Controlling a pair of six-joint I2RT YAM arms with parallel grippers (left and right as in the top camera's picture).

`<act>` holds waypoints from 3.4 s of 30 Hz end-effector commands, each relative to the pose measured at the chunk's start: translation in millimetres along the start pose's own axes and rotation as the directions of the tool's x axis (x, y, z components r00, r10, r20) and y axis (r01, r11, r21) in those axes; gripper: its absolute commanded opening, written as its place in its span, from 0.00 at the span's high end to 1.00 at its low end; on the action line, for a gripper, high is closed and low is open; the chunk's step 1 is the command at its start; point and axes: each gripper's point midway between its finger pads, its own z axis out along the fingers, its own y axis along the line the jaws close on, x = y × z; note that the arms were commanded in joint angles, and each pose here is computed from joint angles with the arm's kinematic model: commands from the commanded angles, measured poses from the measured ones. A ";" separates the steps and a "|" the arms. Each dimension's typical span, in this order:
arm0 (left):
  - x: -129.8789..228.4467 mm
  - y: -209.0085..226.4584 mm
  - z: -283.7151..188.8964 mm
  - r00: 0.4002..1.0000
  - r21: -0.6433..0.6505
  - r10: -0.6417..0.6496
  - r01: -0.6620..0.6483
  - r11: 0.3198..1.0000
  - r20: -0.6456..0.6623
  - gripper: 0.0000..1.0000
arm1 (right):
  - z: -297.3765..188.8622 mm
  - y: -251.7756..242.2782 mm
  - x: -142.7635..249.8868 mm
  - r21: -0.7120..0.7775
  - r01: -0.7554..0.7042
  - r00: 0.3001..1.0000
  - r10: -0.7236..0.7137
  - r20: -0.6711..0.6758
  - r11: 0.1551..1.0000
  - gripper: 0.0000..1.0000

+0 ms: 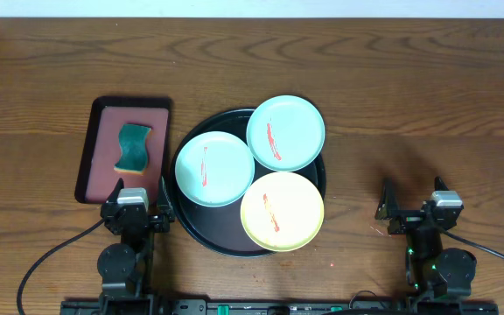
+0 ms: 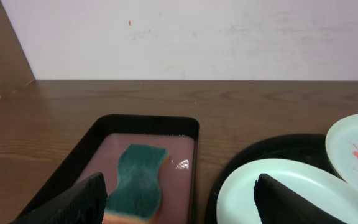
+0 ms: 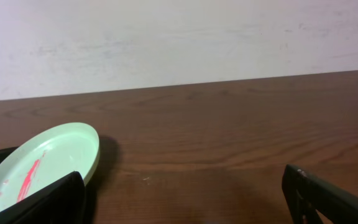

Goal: Clean dirty plates on tray and stack at the side

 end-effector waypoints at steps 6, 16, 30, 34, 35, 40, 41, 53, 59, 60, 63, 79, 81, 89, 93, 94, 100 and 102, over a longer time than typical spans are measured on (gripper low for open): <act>16.6 -0.6 1.1 0.999 0.001 0.016 -0.016 1.000 -0.048 0.23 | -0.2 5.1 1.1 -0.022 0.004 1.000 -0.004 -0.003 1.000 0.01; 16.6 -0.6 1.1 0.999 0.001 0.016 -0.016 1.000 -0.048 0.24 | -0.2 5.1 0.9 -0.022 0.004 1.000 -0.004 -0.002 1.000 0.01; 13.0 -1.9 1.2 0.999 0.009 0.014 -0.014 1.000 -0.033 0.24 | -0.2 5.1 0.8 -0.022 0.004 1.000 -0.004 -0.002 1.000 0.01; 14.0 -1.8 1.2 0.999 0.008 0.011 -0.011 1.000 -0.037 0.23 | -0.2 4.7 0.8 -0.020 0.004 1.000 -0.004 -0.001 1.000 0.01; 14.0 -1.8 1.2 0.999 0.008 0.011 -0.011 1.000 -0.037 0.24 | -0.1 3.5 0.9 -0.013 0.004 1.000 -0.004 -0.001 1.000 0.01; 9.3 -1.7 0.5 0.999 0.007 -0.022 0.022 1.000 -0.038 0.23 | -0.2 1.8 -5.6 -0.002 0.006 1.000 -0.006 0.025 1.000 0.01; 9.0 -1.7 0.3 0.998 0.006 -0.035 0.035 0.999 -0.048 0.23 | -0.3 2.0 -8.0 -0.003 0.006 0.999 -0.006 0.035 1.000 0.01; -24.6 -1.9 17.4 0.979 0.002 -0.033 0.035 0.999 -0.203 0.24 | -5.7 6.5 -44.4 -0.012 0.011 0.994 -0.009 0.109 1.000 0.01; -56.9 -2.3 37.4 0.954 0.001 -0.029 0.030 1.000 -0.298 0.24 | -2.3 8.9 -64.4 -0.012 0.008 0.997 -0.007 0.072 1.000 0.01; -61.6 -2.3 40.0 0.949 0.000 -0.028 0.030 1.000 -0.313 0.24 | -0.5 9.7 -67.0 -0.014 0.008 0.998 -0.007 0.059 1.000 0.01; -73.6 -2.3 45.0 0.933 0.000 -0.026 0.028 1.000 -0.360 0.23 | 7.2 14.1 -74.4 -0.033 0.005 1.000 -0.005 0.014 0.999 0.01; -119.5 -15.6 48.7 0.741 0.094 -0.085 0.196 0.976 -0.666 0.23 | 74.4 46.2 -101.9 -0.152 -0.112 0.887 0.030 -0.460 0.982 0.01; -124.1 -16.4 50.1 0.709 0.099 -0.104 0.239 0.966 -0.698 0.23 | 79.5 48.0 -102.0 -0.144 -0.133 0.842 0.035 -0.539 0.981 0.01; -118.8 -14.6 61.4 0.664 0.092 -0.115 0.268 0.959 -0.739 0.23 | 96.6 45.8 -92.7 -0.107 -0.150 0.699 0.029 -0.715 0.983 0.01; -114.3 -12.6 62.7 0.652 0.080 -0.115 0.262 0.962 -0.749 0.23 | 106.9 60.4 -91.8 -0.139 -0.244 0.693 0.072 -0.717 0.960 0.01; -114.1 -12.6 62.8 0.652 0.080 -0.115 0.262 0.962 -0.750 0.23 | 108.6 69.2 -93.3 -0.181 -0.273 0.696 0.064 -0.715 0.945 0.01; -115.3 -12.6 63.9 0.657 0.082 -0.115 0.262 0.962 -0.745 0.23 | 116.9 112.9 -71.8 -0.231 -0.356 0.636 0.053 -0.770 0.906 0.13; -114.7 -10.5 64.1 0.657 0.074 -0.115 0.252 0.965 -0.745 0.23 | 118.7 133.7 -57.9 -0.211 -0.391 0.590 0.068 -0.805 0.896 0.18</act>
